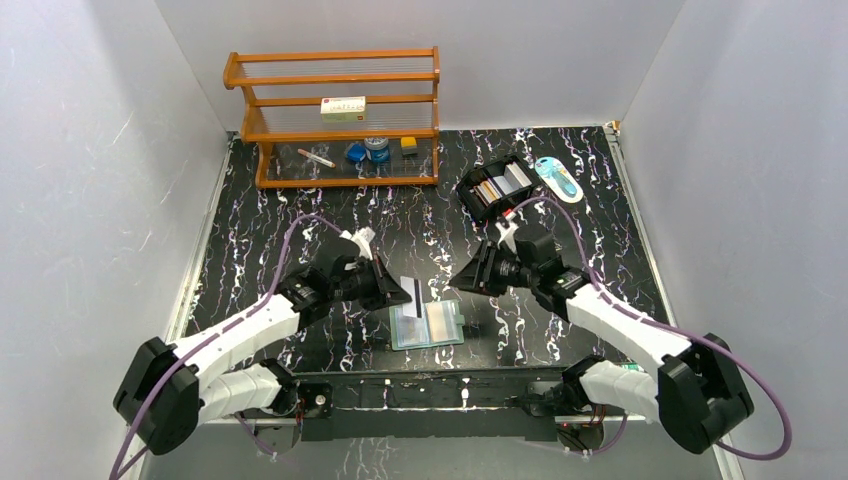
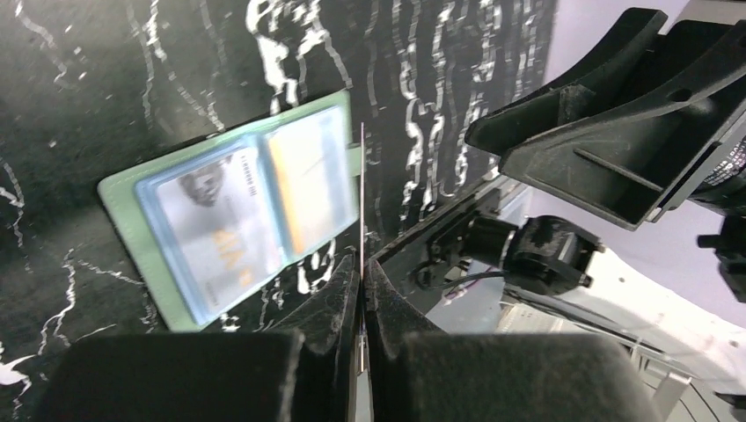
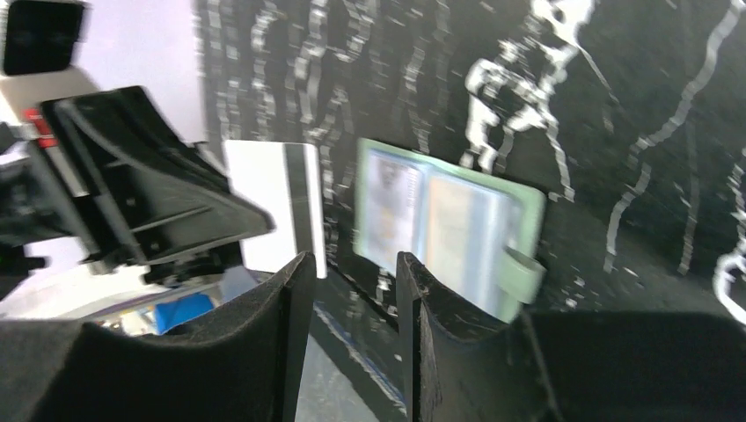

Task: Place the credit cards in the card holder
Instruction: Insert the credit card into the card holder.

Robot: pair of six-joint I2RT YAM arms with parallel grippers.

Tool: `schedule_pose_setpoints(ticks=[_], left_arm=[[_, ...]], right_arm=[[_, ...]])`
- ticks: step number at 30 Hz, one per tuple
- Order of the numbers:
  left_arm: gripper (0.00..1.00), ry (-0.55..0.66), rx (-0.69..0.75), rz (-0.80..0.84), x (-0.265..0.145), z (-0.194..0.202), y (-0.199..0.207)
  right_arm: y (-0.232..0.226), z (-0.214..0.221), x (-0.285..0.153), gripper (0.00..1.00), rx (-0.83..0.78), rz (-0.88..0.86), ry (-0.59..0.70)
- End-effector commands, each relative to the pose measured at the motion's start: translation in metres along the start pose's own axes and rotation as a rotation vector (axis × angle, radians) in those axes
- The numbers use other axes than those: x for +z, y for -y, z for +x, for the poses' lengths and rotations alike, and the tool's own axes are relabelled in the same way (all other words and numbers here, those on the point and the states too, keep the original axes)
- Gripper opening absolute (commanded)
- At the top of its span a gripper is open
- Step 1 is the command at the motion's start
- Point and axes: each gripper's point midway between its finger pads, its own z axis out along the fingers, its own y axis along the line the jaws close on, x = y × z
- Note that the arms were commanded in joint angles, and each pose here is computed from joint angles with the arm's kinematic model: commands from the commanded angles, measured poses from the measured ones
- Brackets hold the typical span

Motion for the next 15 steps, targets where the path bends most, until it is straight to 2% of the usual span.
schedule_pose_setpoints(ticks=[1,7,15], left_arm=[[0.0,-0.042,-0.025,0.024,0.009,0.011,-0.006],[0.0,-0.085,-0.079,0.052,0.024,0.027,-0.024],[0.0,-0.114,-0.089,0.06,0.033,0.037,-0.036]], right_arm=[[0.043,0.017,0.01,0.46,-0.043,0.161,-0.035],[0.07,0.032,0.02,0.45,-0.067,0.255,-0.08],[0.084,0.054,0.035,0.47,-0.087,0.289,-0.164]])
